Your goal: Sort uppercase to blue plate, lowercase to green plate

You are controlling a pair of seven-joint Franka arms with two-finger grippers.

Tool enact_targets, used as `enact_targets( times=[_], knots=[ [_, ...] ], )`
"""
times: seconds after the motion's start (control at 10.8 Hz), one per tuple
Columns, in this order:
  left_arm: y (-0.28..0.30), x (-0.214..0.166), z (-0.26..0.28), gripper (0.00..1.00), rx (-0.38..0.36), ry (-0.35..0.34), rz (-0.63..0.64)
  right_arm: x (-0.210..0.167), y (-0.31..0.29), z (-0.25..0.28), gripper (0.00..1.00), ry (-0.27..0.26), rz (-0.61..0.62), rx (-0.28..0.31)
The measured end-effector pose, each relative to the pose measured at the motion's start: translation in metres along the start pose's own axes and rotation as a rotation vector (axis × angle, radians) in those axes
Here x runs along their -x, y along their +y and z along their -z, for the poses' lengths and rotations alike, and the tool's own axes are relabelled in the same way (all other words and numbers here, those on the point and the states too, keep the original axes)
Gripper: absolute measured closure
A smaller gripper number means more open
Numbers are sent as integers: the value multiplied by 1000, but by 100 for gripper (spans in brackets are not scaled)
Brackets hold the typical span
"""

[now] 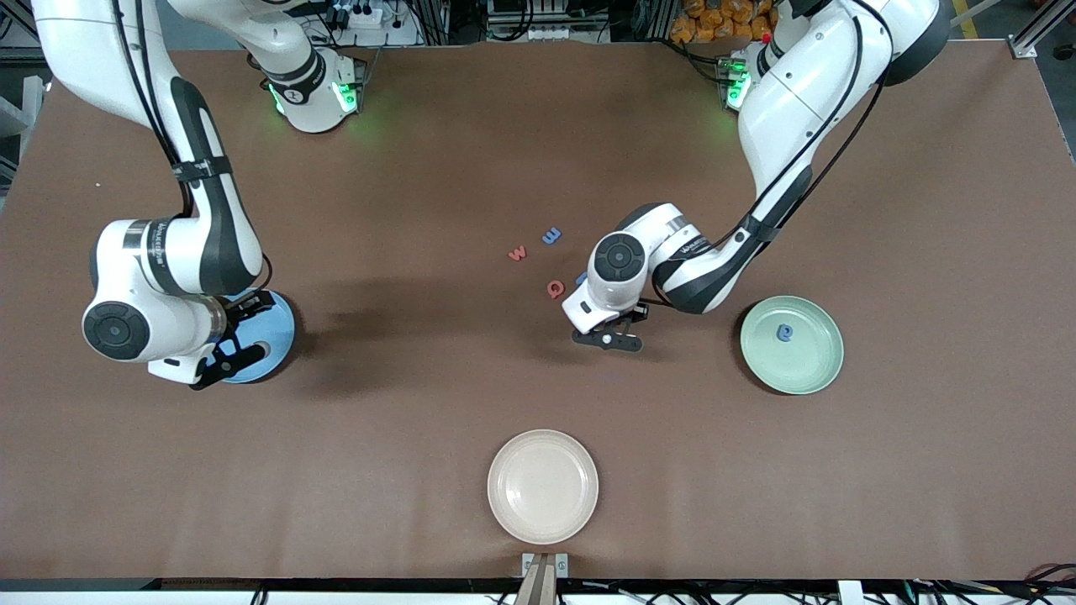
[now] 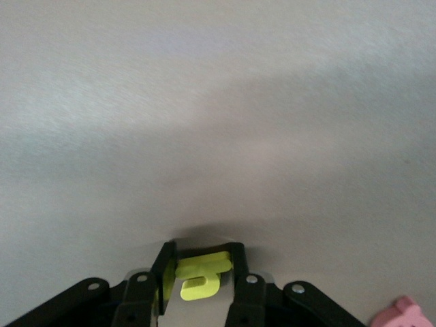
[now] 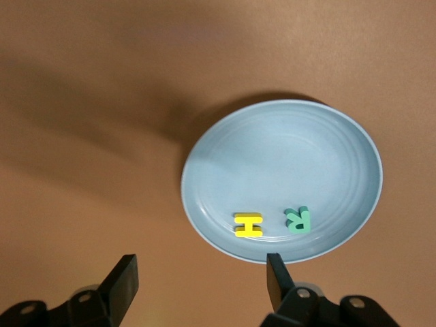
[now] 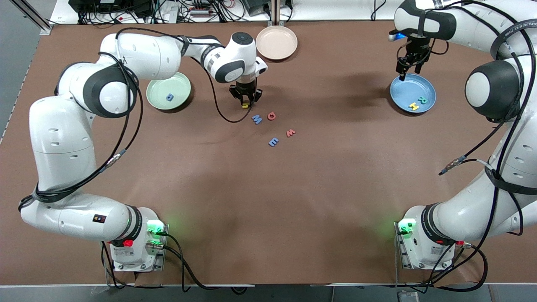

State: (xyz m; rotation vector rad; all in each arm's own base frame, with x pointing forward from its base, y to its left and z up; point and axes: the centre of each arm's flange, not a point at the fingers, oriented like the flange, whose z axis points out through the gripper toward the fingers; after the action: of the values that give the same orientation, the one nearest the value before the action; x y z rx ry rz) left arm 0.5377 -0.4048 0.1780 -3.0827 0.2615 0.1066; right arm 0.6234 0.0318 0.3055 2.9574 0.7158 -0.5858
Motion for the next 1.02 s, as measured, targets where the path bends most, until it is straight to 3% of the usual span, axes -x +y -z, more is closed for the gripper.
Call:
enact_targets(
  times=[0.56,1.02],
  knots=[
    [-92,-50,53,63,6,90,136,-11,-49,47,15,47,-57,5],
    [-206,-77,84,63,-20,119,151,-26,-131,65,15,62,-161,-8]
  ],
)
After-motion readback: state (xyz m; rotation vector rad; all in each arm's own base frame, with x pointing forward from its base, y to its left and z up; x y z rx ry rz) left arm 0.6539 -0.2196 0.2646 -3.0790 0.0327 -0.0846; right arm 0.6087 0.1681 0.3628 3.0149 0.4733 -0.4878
